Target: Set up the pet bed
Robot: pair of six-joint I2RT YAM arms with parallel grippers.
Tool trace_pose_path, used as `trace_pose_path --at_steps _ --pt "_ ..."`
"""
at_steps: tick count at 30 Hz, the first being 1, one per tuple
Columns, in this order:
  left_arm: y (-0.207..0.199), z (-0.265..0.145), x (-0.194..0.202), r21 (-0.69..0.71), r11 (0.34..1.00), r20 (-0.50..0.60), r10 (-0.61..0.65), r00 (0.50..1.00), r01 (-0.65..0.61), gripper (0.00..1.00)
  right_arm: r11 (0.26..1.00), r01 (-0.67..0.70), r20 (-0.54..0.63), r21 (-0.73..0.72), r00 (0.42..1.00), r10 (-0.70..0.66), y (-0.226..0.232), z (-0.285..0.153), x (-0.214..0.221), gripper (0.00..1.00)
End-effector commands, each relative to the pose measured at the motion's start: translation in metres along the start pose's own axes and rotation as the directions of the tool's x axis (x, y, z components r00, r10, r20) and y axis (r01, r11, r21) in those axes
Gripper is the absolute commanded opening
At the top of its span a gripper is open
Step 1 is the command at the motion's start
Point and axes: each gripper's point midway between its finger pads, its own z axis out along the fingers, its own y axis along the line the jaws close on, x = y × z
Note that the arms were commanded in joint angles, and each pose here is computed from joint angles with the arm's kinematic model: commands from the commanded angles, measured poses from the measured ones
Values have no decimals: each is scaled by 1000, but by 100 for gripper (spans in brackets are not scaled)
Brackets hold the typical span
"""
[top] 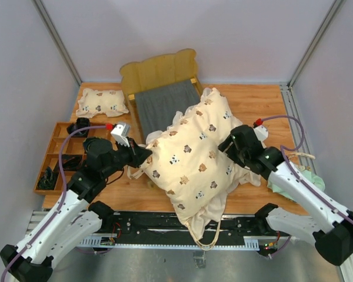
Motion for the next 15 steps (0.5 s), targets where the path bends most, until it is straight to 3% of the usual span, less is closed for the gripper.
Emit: trace_pose_path --at_steps 1,2,5,11,15 --pt "5 2 5 -10 1000 4 3 1000 -3 0 1000 -2 -17 15 1000 3 12 26 9 63" --pt "6 3 7 -13 1000 1 4 1000 -4 0 1000 15 -21 4 1000 -15 17 30 10 53" --pt "8 3 8 -17 1000 3 5 1000 -5 0 994 87 -3 -69 996 -87 32 33 6 3" --pt "-11 -3 -8 50 999 32 -2 999 1 0 954 250 75 -163 968 -241 41 17 -8 0" --pt "-43 -18 -33 185 982 113 12 993 -33 0 884 386 231 -265 915 -330 69 -23 -43 0"
